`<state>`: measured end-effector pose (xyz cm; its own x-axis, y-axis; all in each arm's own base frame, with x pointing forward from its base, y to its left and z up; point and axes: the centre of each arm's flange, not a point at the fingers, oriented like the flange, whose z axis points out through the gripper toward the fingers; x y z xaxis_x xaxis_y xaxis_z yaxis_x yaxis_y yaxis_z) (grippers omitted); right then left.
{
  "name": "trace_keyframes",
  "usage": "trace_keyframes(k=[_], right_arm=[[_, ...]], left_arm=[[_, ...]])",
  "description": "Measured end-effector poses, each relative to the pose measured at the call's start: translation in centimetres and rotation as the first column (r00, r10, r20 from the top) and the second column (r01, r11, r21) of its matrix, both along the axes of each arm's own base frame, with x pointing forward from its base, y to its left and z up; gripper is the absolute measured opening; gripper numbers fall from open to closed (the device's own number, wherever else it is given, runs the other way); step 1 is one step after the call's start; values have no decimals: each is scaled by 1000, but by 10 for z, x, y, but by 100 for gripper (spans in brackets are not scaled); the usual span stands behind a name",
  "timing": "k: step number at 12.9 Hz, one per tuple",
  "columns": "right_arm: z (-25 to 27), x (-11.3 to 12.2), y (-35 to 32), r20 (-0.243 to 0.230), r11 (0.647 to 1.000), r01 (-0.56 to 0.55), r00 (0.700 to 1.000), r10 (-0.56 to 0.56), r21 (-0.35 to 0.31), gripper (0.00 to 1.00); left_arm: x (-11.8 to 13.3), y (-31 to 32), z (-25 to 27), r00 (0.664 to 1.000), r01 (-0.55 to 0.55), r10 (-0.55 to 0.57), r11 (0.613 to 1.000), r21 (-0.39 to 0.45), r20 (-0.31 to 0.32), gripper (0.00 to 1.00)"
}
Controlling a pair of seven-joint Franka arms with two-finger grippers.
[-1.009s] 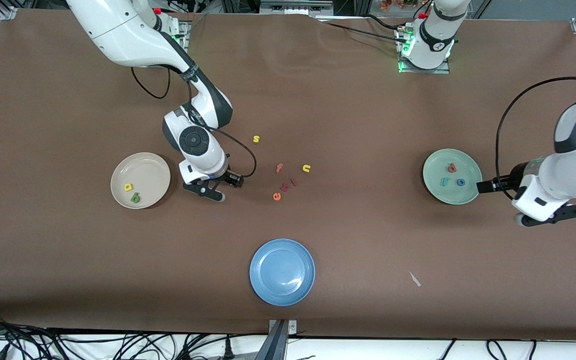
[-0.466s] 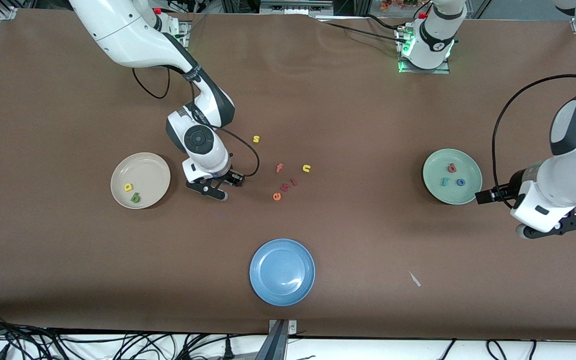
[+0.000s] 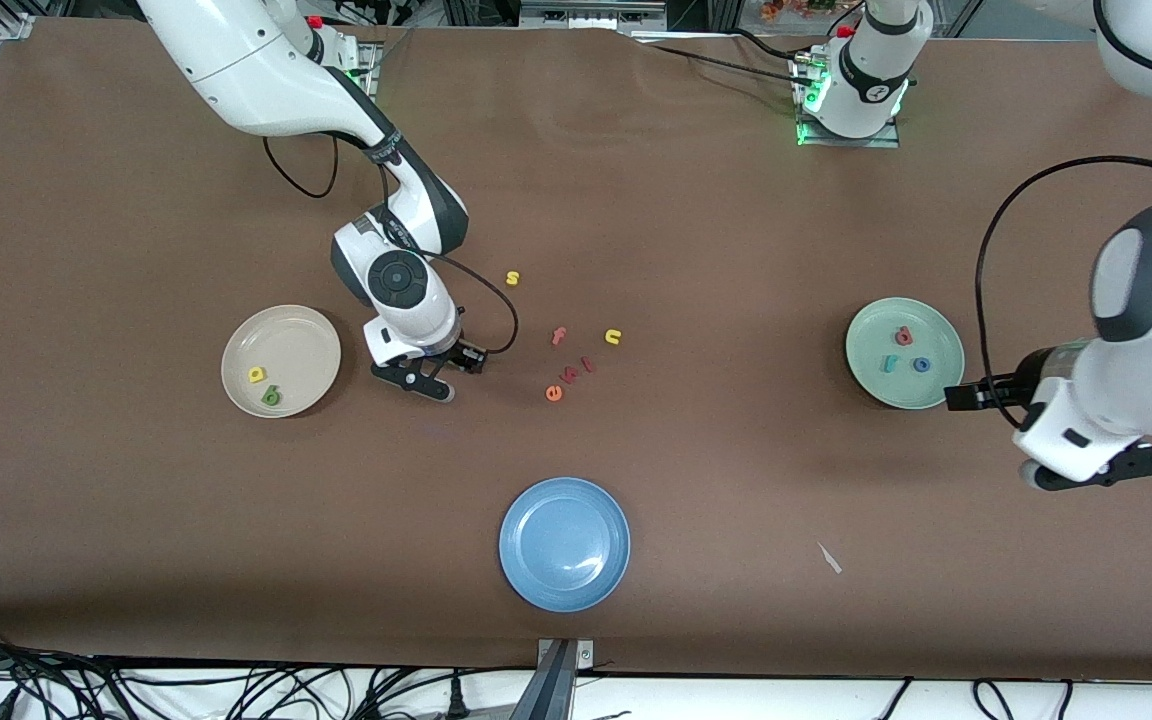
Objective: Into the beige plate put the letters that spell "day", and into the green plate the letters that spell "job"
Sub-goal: 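Return the left arm to rest while the right gripper grasps the cyan k, then drop the cyan k into the cream plate with the right gripper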
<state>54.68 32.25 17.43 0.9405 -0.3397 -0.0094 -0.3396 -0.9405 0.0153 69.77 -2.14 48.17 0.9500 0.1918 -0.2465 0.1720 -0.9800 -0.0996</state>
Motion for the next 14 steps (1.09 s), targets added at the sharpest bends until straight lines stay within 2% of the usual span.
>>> trace_keyframes(k=[1, 2, 4, 5, 6, 8, 11, 14], right_arm=[[0, 0, 0, 0, 1000, 0, 1000, 0, 0, 55], [1, 1, 1, 4, 1000, -1, 1000, 1, 3, 48], [1, 1, 1, 5, 1000, -1, 1000, 1, 4, 43], [2, 1, 1, 5, 1000, -1, 1000, 1, 4, 43], [2, 1, 2, 7, 1000, -2, 1000, 2, 5, 35], [3, 1, 2, 8, 1000, -4, 1000, 4, 4, 35], [12, 11, -16, 6, 999, -29, 1000, 29, -22, 35], [55, 28, -64, -44, 990, -113, 993, 110, -81, 35]], left_arm=[[-2, 10, 11, 1000, 8, -8, 1000, -19, 10, 100], [-6, 14, 22, 1000, 20, -19, 999, -35, 20, 100], [-10, 10, 32, 998, 41, -38, 997, -62, 56, 100], [-11, 7, 30, 994, 57, -51, 997, -58, 95, 100], [-14, 6, 24, 988, 68, -61, 996, -49, 143, 100], [-28, 9, 5, 971, 81, -69, 996, -44, 230, 100], [-55, 14, -19, 963, 164, -150, 985, -47, 223, 100], [-58, 10, -7, 953, 204, -188, 978, -46, 236, 100]])
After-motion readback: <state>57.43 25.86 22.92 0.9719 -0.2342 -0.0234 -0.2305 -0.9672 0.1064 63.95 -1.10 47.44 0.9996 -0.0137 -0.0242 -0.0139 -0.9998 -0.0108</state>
